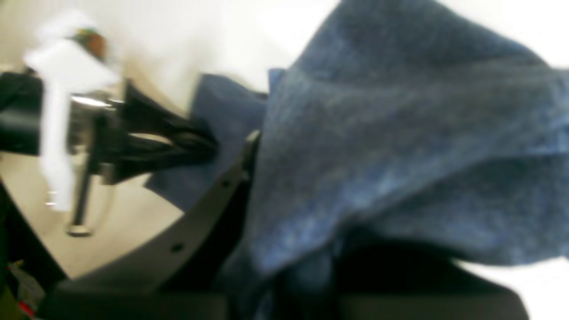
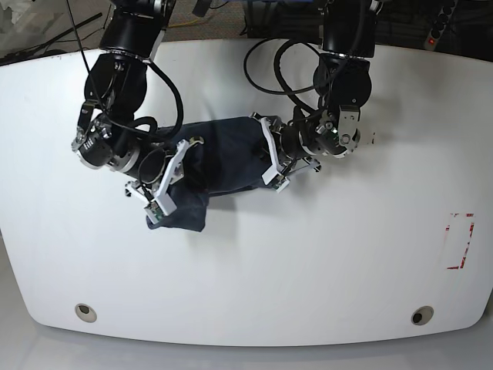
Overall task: Fold the T-shirt properly
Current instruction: 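Grasp the strip ends with both grippers and push them together, then fold the strip ends over each other with both grippers into a bundle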
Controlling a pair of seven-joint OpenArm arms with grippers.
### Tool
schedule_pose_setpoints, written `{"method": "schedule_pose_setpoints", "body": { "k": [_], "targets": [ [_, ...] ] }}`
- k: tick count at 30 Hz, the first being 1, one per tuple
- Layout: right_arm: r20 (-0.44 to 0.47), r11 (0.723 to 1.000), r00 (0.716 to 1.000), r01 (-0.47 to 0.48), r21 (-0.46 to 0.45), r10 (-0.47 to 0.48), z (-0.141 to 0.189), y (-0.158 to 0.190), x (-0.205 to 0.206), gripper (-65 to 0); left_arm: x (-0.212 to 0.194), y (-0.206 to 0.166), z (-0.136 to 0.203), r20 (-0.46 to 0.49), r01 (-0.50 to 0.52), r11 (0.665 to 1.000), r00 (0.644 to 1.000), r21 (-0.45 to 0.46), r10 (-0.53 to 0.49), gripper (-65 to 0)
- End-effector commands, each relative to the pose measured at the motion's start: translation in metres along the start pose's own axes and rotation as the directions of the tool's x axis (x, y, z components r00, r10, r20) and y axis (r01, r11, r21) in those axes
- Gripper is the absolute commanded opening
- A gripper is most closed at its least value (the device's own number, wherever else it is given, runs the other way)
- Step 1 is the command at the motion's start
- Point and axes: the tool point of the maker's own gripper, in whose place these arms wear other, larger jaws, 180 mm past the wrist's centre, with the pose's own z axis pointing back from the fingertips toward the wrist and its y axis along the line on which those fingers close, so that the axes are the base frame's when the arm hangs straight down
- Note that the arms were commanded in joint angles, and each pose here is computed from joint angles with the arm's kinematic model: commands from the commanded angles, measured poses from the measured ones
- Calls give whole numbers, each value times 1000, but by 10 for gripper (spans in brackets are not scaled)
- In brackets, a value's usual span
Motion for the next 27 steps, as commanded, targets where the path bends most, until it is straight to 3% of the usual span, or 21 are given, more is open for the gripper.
{"method": "schedule_pose_setpoints", "body": {
  "k": [1, 11, 16, 17, 23, 25, 27],
  "targets": [
    [78, 999, 997, -32, 30, 29, -2, 12, 24, -648, -3, 2, 0, -29, 13, 1000, 999, 12, -12, -626],
    [41, 991, 999, 21, 133, -27, -31, 28, 7, -644, -2, 1, 0, -26, 8, 1000, 1000, 8, -8, -626],
    [58, 991, 998, 24, 134, -32, -33, 28, 9, -618, -2, 1, 0, -26, 8, 1000, 1000, 8, -8, -626],
    [60, 991, 998, 24, 134, -33, -33, 28, 9, -590, -2, 1, 0, -26, 8, 1000, 1000, 8, -8, -626],
    [69, 991, 997, 20, 132, -29, -32, 28, 12, -200, -3, 2, 0, -27, 9, 1000, 1000, 9, -8, -626],
    [72, 991, 997, 15, 131, -25, -32, 28, 14, -114, -3, 2, 0, -27, 9, 1000, 1000, 9, -8, -626],
    [61, 988, 998, -7, 155, -3, -36, 38, 14, -89, -3, 2, 0, -27, 9, 1000, 1000, 9, -8, -626]
  ]
}}
